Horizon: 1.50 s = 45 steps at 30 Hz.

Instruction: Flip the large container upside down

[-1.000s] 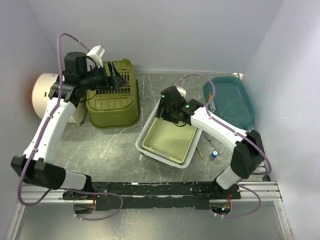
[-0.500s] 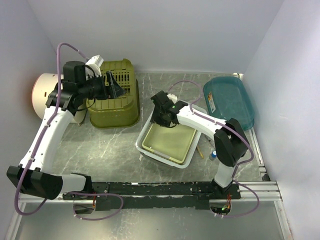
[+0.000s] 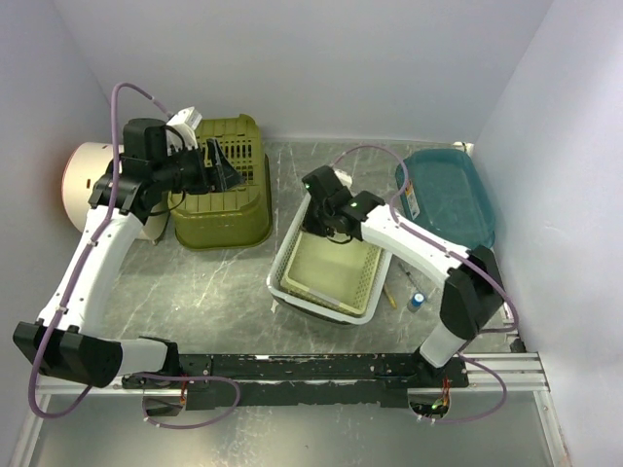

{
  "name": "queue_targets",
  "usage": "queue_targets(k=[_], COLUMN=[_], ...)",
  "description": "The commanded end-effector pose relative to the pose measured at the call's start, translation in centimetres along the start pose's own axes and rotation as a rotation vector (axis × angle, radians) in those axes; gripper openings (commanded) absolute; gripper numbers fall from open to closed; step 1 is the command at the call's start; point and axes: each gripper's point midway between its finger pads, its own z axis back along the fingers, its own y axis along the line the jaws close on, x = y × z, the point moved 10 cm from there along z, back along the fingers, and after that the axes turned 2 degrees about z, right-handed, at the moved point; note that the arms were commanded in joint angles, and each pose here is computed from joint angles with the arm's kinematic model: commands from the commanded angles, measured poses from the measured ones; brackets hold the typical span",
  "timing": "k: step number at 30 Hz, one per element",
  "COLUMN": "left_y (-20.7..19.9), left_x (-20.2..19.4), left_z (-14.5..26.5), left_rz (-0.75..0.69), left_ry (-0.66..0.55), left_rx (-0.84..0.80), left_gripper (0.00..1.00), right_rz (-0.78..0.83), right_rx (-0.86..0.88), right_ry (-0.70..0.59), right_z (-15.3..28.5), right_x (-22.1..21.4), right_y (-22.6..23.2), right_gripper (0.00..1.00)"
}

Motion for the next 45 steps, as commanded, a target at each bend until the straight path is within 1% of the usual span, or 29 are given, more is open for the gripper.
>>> queue_targets(k=[1, 5, 9, 14, 17, 20, 22, 24, 26, 29, 31, 33, 37, 40, 43, 45], left_y=[-0.6, -0.6, -0.9, -0.7, -1.0, -1.2, -2.0, -3.5, -5.1, -6.5, -7.2, -7.6, -8.4, -9.2, -9.7, -9.7], left_x=[1.2, 1.3, 1.1, 1.0, 1.2, 1.9, 3.0, 4.6, 6.1, 7.7, 8.2, 8.3, 8.7, 9.2, 9.5, 9.7], left_z=[1.0, 1.0, 1.0, 1.4, 2.2, 3.3, 5.0, 7.8, 11.0, 15.2, 16.8, 17.3, 17.3, 17.4, 17.0, 16.6], left_rz=[-0.012, -0.005, -0.011, -0.017, -0.023, -0.018, -0.015, -0.024, -0.034, -0.015, -0.009, -0.010, -0.029, -0.052, -0.068, -0.068], left_ry=[-0.042, -0.043, -0.036, -0.017, -0.045, -0.067, -0.105, -0.193, -0.314, -0.485, -0.565, -0.602, -0.641, -0.662, -0.659, -0.650], left_rx=[0.034, 0.041, -0.001, 0.038, 0.057, 0.130, 0.180, 0.214, 0.252, 0.335, 0.337, 0.313, 0.214, 0.134, 0.077, 0.060], left_gripper=[0.84, 0.84, 0.83, 0.84, 0.84, 0.83, 0.82, 0.83, 0.86, 0.91, 0.91, 0.92, 0.92, 0.92, 0.92, 0.91], right_rz=[0.086, 0.183, 0.284, 0.369, 0.413, 0.428, 0.398, 0.379, 0.359, 0.343, 0.361, 0.401, 0.475, 0.506, 0.514, 0.514], right_rx=[0.240, 0.482, 0.644, 0.866, 0.980, 1.092, 1.166, 1.291, 1.380, 1.407, 1.428, 1.458, 1.462, 1.498, 1.553, 1.551], right_ry=[-0.128, -0.206, -0.320, -0.427, -0.450, -0.441, -0.417, -0.333, -0.239, -0.158, -0.114, -0.054, 0.112, 0.245, 0.403, 0.534], right_z=[6.0, 9.7, 12.6, 15.7, 17.4, 18.8, 19.1, 18.4, 17.5, 16.1, 15.7, 15.5, 14.1, 13.0, 11.9, 10.6], right_x=[3.2, 4.4, 5.4, 6.6, 7.2, 7.3, 7.0, 5.7, 4.5, 3.2, 2.3, 1.2, -1.4, -3.4, -5.3, -6.4], right_y=[2.8, 4.3, 5.1, 6.0, 6.8, 7.5, 7.8, 7.9, 8.1, 8.2, 8.6, 9.3, 10.9, 11.9, 12.8, 13.5], right_gripper=[0.00, 0.00, 0.00, 0.00, 0.00, 0.00, 0.00, 0.00, 0.00, 0.00, 0.00, 0.00, 0.00, 0.00, 0.00, 0.00])
